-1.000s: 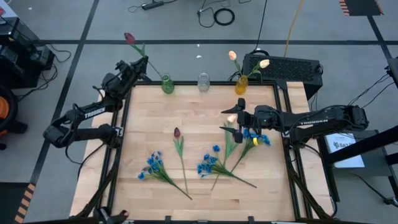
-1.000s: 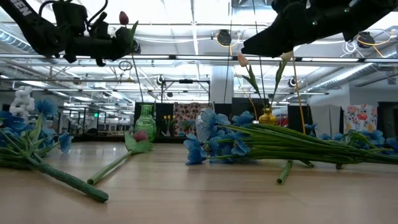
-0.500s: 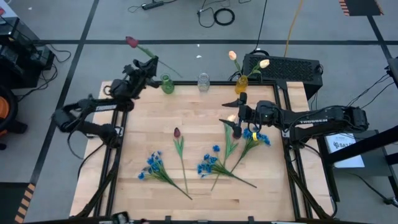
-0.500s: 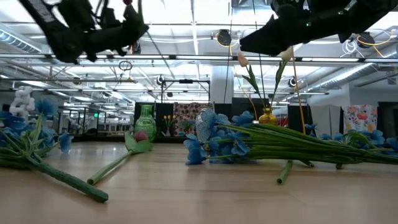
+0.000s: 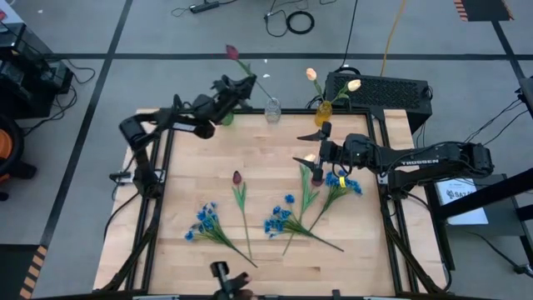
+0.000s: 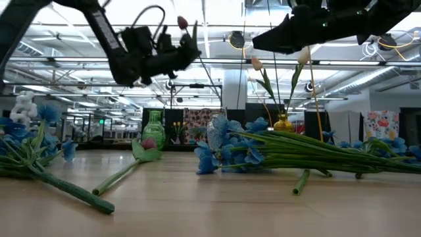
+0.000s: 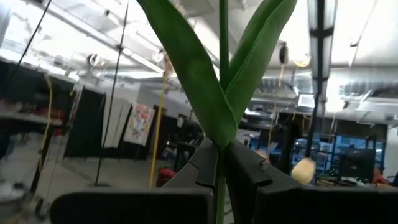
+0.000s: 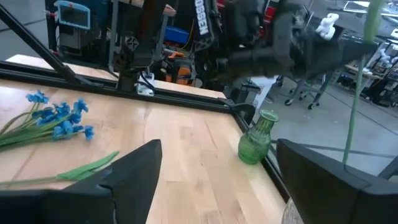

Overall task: Sort flowers into vase by color
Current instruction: Put the left red tulip into the transparent vase

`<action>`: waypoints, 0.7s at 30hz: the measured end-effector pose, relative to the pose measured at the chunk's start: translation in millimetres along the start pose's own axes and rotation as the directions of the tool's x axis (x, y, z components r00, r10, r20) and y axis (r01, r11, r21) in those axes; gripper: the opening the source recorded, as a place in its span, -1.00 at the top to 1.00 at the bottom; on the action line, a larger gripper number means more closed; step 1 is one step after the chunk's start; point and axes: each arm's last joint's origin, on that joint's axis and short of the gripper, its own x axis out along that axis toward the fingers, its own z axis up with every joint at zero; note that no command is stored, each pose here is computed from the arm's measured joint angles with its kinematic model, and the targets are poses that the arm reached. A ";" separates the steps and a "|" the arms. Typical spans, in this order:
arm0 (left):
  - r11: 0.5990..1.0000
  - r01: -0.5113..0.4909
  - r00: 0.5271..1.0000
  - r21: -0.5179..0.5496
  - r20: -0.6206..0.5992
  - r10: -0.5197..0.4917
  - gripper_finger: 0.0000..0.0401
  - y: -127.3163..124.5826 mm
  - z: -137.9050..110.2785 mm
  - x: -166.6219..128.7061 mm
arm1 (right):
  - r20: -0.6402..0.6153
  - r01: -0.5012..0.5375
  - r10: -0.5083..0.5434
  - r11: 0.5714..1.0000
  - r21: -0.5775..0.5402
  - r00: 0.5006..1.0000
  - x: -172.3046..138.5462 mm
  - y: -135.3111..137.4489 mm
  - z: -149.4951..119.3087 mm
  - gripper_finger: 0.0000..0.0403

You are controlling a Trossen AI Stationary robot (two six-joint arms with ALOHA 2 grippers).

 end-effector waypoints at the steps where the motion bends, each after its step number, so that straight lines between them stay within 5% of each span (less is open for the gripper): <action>1: 1.000 -0.010 1.000 -0.006 -0.008 0.010 0.90 1.9 -5.0 0.6 | -0.005 -0.001 0.001 1.000 -0.001 1.000 0.0 0.1 -0.5 -0.53; 10: 0.997 -0.031 0.999 0.069 0.013 0.030 0.90 5.1 -12.0 -0.8 | -0.055 -0.013 0.013 1.000 0.002 0.998 -0.2 1.3 -5.3 -0.53; 21: 0.987 -0.113 0.983 0.115 -0.132 0.128 0.90 15.7 -26.1 -2.6 | -0.078 -0.016 0.018 0.999 0.028 0.997 -0.3 1.9 -7.5 -0.53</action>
